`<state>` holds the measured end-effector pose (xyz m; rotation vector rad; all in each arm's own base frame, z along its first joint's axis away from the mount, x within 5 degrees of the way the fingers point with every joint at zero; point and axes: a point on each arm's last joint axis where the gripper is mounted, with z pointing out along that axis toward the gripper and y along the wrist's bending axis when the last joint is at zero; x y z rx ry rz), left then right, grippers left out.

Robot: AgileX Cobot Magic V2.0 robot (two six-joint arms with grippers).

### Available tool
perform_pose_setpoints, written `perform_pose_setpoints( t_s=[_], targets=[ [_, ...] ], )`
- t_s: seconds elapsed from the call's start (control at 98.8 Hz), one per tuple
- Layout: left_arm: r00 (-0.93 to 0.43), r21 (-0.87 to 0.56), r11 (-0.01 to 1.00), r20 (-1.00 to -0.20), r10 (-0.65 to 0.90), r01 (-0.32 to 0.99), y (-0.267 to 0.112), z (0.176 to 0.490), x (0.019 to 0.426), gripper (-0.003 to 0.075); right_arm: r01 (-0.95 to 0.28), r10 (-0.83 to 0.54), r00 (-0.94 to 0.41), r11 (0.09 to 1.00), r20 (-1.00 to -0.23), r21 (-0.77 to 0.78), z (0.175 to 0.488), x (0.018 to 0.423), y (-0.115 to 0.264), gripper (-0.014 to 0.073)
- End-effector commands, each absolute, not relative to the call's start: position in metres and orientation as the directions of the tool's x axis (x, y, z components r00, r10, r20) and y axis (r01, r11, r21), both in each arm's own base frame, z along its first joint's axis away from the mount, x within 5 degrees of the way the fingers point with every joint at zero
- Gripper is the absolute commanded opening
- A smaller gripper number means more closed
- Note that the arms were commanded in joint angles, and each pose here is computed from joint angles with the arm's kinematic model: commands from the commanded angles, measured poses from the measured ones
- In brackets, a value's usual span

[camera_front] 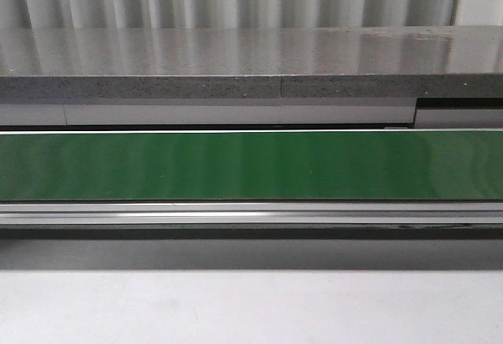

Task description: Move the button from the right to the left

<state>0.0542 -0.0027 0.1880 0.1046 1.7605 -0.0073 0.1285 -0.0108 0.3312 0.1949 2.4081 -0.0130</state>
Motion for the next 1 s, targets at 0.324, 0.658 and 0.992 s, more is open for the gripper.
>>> perform_pose_setpoints(
  t_s=[0.324,0.658,0.992],
  targets=[
    [-0.136,0.041,0.996,-0.989,0.051,0.074,-0.003,0.187,0.056,-0.002,0.154,0.143,-0.773,0.987,-0.618,0.035,0.348,0.203,-0.018,0.0521],
    [-0.136,0.041,0.996,-0.989,0.051,0.074,-0.003,0.187,0.056,-0.002,0.37,0.334,-0.777,0.928,-0.534,0.043,0.333,0.244,-0.07,0.0521],
    [-0.136,0.041,0.996,-0.989,0.051,0.074,-0.003,0.187,0.056,-0.002,0.598,0.554,-0.709,0.8,-0.436,0.045,0.292,0.254,-0.142,0.0521]
  ],
)
